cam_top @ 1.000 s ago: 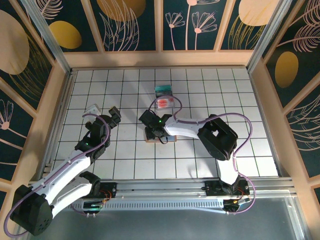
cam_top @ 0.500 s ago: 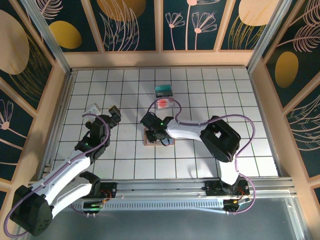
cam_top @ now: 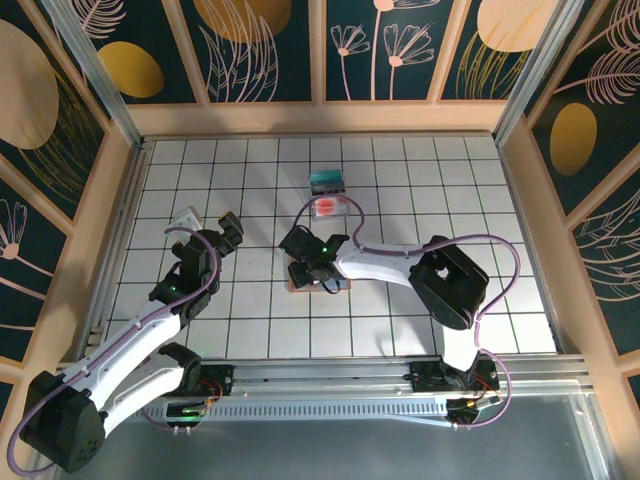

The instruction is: Take the credit cards out of the card holder

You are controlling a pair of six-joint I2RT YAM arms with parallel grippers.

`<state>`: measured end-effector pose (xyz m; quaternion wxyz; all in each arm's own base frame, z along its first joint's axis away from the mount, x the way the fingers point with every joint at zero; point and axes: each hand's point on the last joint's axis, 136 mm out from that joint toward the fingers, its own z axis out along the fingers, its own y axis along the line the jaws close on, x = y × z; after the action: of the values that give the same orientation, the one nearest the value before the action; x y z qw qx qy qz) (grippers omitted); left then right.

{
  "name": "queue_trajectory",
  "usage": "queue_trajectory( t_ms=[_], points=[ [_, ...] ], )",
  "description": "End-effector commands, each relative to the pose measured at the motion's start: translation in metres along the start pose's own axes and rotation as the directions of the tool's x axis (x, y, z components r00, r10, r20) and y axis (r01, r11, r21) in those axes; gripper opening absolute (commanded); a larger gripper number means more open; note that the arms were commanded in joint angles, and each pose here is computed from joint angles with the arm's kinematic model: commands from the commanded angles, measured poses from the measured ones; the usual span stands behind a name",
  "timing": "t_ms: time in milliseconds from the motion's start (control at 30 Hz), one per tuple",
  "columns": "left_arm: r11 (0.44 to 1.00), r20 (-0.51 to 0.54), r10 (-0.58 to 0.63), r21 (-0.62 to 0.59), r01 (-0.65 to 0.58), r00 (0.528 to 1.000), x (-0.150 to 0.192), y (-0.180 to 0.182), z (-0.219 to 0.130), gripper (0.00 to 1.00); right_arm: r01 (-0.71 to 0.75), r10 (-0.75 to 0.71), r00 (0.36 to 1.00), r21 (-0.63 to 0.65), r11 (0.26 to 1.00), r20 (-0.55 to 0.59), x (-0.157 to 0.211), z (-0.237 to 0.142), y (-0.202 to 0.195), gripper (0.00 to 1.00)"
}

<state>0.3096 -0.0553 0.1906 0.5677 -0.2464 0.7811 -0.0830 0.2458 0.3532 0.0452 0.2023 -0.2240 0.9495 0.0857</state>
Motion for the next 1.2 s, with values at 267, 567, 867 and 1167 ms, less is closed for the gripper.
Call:
queue_trajectory(
  t_ms=[267,567,867,1167],
  points=[
    [1.0,0.006,0.002,0.023,-0.002,1.0,-0.005,-0.007,0.0,0.99,-0.014,0.014,1.0,-0.029,0.999,-0.012,0.002,0.01,0.016,0.61],
    [1.0,-0.011,0.011,0.025,-0.011,1.0,-0.002,-0.009,0.003,0.99,-0.012,0.012,0.999,-0.008,1.0,-0.044,0.015,0.021,0.01,0.63],
    [0.999,-0.017,0.019,0.028,-0.019,1.0,-0.003,-0.013,0.004,0.99,-0.01,0.016,0.997,0.086,0.996,-0.072,0.025,0.026,-0.014,0.48],
    [0.999,-0.005,0.031,0.029,-0.031,0.999,-0.009,-0.016,0.004,0.99,-0.037,0.04,0.999,0.117,0.992,-0.021,0.008,0.013,-0.022,0.33]
  ],
)
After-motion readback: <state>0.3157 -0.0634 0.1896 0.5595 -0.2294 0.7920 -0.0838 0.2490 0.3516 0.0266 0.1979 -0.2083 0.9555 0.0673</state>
